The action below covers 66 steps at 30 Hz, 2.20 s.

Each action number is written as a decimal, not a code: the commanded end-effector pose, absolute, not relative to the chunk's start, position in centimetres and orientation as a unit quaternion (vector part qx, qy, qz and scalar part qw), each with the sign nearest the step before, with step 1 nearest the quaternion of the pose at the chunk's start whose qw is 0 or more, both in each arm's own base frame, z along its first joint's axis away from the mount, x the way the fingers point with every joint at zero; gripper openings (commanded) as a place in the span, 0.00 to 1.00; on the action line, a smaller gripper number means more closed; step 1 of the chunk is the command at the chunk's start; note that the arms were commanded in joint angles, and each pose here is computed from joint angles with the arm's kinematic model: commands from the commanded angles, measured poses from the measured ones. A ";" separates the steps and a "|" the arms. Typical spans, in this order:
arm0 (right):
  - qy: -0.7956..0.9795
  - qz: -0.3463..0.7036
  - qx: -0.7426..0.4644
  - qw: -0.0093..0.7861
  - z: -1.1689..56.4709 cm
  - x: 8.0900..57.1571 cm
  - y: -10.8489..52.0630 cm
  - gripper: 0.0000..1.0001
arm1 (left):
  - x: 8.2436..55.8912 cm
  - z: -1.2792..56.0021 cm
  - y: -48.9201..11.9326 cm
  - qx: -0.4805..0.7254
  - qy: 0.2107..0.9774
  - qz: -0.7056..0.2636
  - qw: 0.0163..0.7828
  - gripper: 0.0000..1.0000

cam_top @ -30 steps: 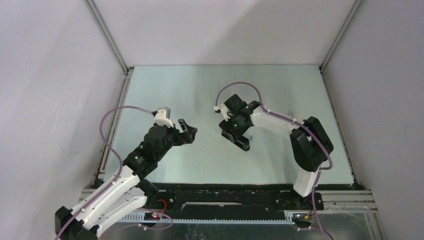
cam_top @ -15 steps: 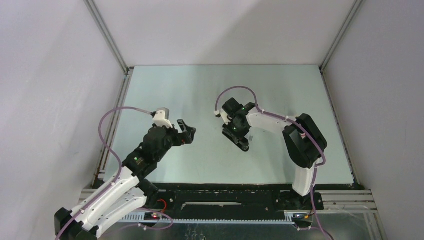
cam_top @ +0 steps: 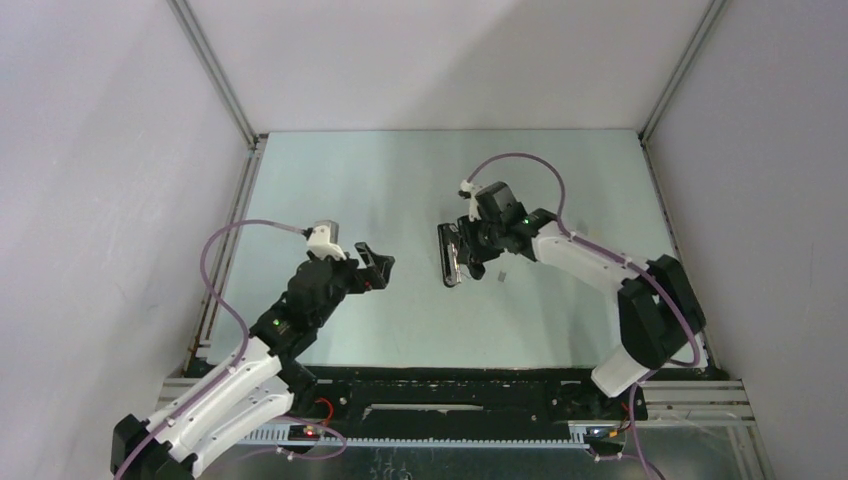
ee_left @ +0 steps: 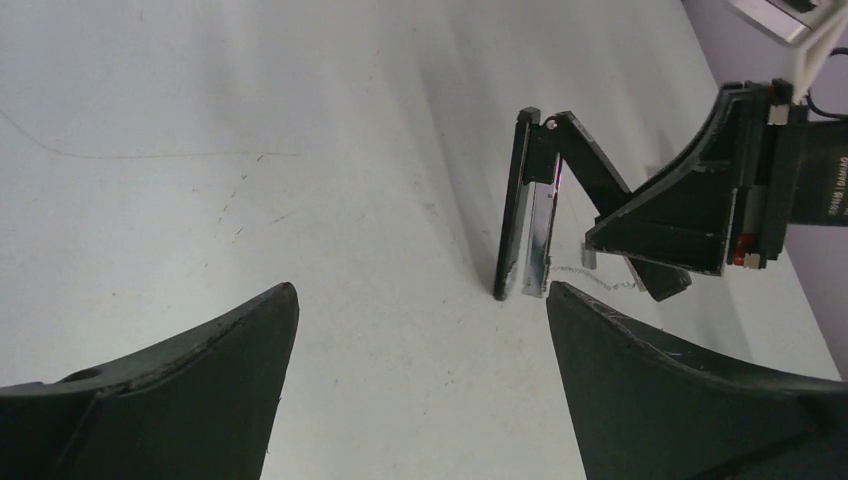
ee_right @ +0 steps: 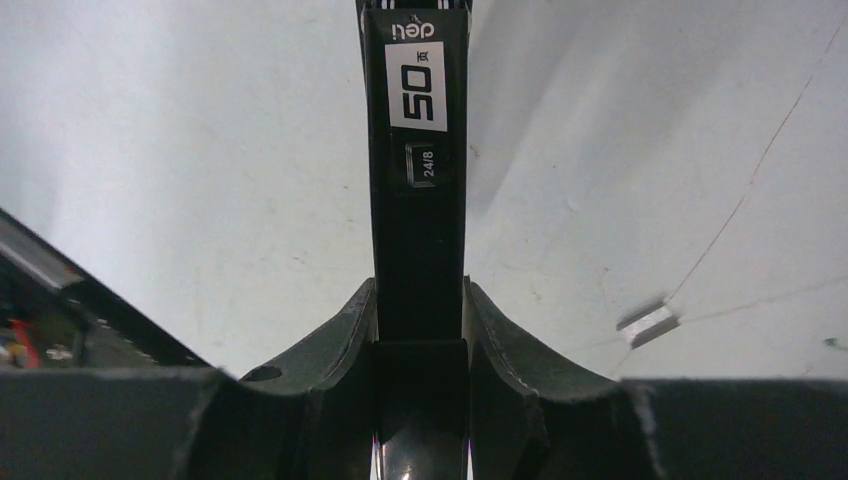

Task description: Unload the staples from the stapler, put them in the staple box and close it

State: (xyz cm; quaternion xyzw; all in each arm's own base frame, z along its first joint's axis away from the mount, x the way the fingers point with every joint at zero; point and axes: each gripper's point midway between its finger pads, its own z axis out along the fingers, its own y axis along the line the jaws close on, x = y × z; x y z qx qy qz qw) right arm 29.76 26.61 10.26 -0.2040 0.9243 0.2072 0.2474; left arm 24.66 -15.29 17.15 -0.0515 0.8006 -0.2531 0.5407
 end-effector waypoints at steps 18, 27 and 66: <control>0.817 0.490 -0.041 0.301 17.2 24.9 26.6 0.00 | 23.6 15.7 -25.6 0.121 0.762 -0.327 0.545 0.92; 0.799 0.501 -0.092 0.319 18.2 23.2 26.2 0.00 | 23.8 14.2 -27.0 0.140 0.765 -0.330 0.535 0.80; 0.786 0.472 -0.236 0.321 16.1 20.1 27.2 0.10 | 23.3 13.1 -28.6 0.249 0.778 -0.287 0.500 0.00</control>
